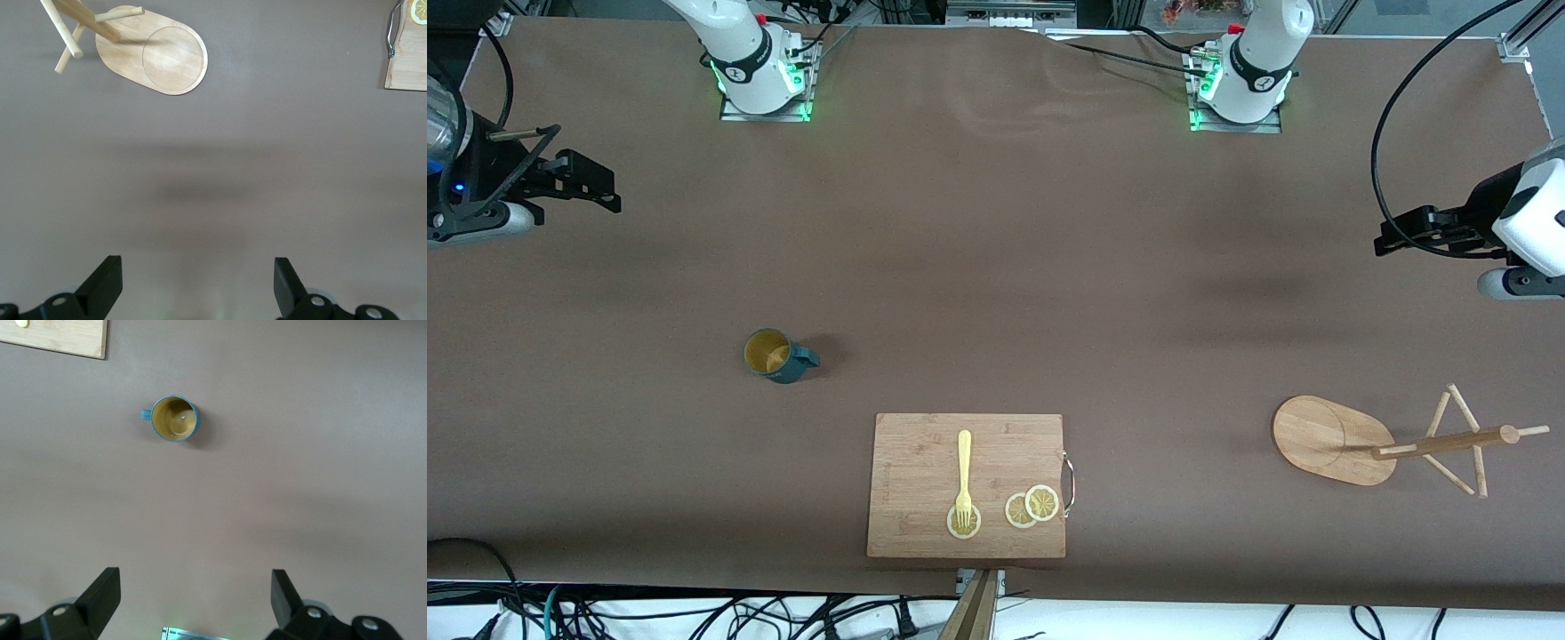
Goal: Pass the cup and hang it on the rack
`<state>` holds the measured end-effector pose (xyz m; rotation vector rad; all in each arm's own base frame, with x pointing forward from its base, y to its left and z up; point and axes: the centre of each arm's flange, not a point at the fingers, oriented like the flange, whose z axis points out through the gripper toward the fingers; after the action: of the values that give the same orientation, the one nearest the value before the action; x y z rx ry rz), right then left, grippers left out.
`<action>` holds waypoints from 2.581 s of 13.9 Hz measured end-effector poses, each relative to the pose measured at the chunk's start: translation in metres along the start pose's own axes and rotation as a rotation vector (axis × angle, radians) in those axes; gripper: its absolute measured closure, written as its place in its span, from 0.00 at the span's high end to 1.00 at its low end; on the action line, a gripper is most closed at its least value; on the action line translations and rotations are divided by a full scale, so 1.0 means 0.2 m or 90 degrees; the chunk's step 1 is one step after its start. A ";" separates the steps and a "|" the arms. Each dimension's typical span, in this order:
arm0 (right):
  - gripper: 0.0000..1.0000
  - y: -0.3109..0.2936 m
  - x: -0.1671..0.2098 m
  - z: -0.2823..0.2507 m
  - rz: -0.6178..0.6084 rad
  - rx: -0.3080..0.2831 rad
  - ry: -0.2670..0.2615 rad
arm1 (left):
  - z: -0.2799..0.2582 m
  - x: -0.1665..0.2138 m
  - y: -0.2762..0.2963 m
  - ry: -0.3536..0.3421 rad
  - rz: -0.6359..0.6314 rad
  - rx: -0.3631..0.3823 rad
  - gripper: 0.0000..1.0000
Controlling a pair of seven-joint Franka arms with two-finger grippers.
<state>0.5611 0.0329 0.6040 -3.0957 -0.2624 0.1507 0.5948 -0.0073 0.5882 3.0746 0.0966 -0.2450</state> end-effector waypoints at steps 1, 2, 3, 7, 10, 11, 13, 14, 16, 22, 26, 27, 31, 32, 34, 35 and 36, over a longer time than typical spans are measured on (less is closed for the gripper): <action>1.00 0.00 0.00 0.00 0.000 0.000 0.000 | 0.00 0.00 0.00 0.000 0.000 0.000 1.00; 1.00 0.00 0.00 0.00 0.000 0.000 0.000 | 0.00 0.00 0.00 0.000 0.000 0.000 1.00; 1.00 0.00 0.00 0.00 0.000 0.000 0.000 | 0.00 0.00 0.00 0.000 0.000 0.000 1.00; 1.00 0.00 0.00 0.00 -0.001 0.000 0.000 | 0.00 0.00 0.00 0.000 0.000 0.000 1.00; 1.00 0.00 0.01 0.03 -0.001 0.000 -0.008 | 0.00 0.00 0.00 0.000 -0.001 0.000 1.00; 1.00 0.00 0.02 0.06 -0.001 -0.001 -0.014 | 0.00 0.00 0.00 0.000 -0.001 0.000 1.00; 1.00 0.01 0.06 0.16 0.001 -0.006 -0.018 | 0.00 0.00 0.00 0.000 -0.001 0.000 1.00; 1.00 0.02 0.10 0.25 0.001 -0.008 -0.009 | 0.00 0.00 0.00 0.000 -0.001 0.000 1.00; 1.00 0.04 0.18 0.53 0.005 -0.012 0.018 | 0.00 0.00 -0.01 0.000 -0.002 0.000 1.00; 1.00 -0.16 0.31 1.34 0.025 -0.018 0.060 | 0.00 0.00 -0.02 0.000 -0.003 -0.001 1.00; 0.99 -0.20 0.38 1.54 0.032 -0.018 0.075 | 0.00 0.01 -0.02 -0.001 -0.003 -0.001 1.00; 0.99 -0.19 0.39 1.56 0.034 -0.018 0.076 | 0.00 0.01 -0.02 -0.001 -0.003 -0.001 1.00; 0.98 -0.19 0.46 1.60 0.037 -0.018 0.077 | 0.00 0.01 -0.02 -0.001 -0.003 -0.001 1.00; 0.97 -0.18 0.48 1.63 0.039 -0.018 0.076 | 0.00 0.01 -0.02 -0.001 -0.003 -0.001 1.00; 0.86 -0.17 0.49 1.70 0.043 -0.019 0.075 | 0.00 0.01 -0.02 -0.001 -0.003 -0.001 1.00; 0.86 -0.16 0.50 1.73 0.044 -0.019 0.075 | 0.00 0.01 -0.02 -0.001 -0.003 -0.001 1.00; 0.76 -0.16 0.50 1.75 0.044 -0.019 0.074 | 0.00 0.01 -0.02 -0.001 -0.004 -0.002 1.00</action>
<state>0.6197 0.0898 0.2475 -3.1292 -0.1550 -0.0331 0.5955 -0.0040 0.5872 3.0722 0.1053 -0.2465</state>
